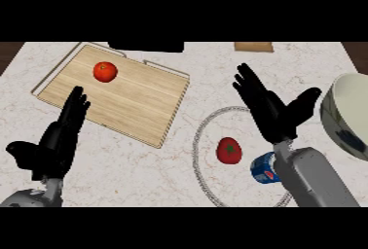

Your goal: Pick the can from the placemat and place it in the bowl

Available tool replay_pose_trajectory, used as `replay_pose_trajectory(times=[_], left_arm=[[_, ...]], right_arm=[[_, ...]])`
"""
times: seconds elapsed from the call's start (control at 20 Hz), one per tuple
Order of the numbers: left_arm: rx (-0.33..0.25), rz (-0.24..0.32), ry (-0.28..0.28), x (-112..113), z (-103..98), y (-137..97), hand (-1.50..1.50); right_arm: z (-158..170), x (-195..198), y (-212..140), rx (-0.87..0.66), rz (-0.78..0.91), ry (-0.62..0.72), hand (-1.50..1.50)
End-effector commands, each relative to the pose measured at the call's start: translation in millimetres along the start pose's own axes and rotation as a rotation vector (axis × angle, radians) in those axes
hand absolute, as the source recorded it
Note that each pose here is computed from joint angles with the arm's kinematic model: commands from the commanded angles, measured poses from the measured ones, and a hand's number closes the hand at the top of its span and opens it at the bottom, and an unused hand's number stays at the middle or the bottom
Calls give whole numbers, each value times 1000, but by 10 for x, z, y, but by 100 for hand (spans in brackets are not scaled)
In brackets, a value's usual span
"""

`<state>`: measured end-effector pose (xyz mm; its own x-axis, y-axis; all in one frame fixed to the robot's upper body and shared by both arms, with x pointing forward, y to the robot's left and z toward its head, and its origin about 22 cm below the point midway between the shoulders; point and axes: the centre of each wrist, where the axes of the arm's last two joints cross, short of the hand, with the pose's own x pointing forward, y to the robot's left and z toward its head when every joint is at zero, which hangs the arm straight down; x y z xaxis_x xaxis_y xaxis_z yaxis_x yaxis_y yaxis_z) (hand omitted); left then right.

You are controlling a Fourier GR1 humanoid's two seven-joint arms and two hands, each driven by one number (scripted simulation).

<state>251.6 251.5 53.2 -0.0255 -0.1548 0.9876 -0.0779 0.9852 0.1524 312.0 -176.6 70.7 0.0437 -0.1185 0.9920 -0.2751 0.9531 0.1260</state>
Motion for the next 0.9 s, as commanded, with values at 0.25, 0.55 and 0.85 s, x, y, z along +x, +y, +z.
replay_pose_trajectory(times=[0.25, 0.55, 0.85], left_arm=[[-21, 10, -29, -5, -97, -108, 0], [-36, 51, 20, -169, -73, -237, 0], [-80, 58, 7, -173, -68, -318, 0]], right_arm=[[488, -133, 206, 717, 438, 122, 150], [977, -263, -275, 245, 293, -322, -150], [1401, 213, -686, 229, 387, -500, -150]])
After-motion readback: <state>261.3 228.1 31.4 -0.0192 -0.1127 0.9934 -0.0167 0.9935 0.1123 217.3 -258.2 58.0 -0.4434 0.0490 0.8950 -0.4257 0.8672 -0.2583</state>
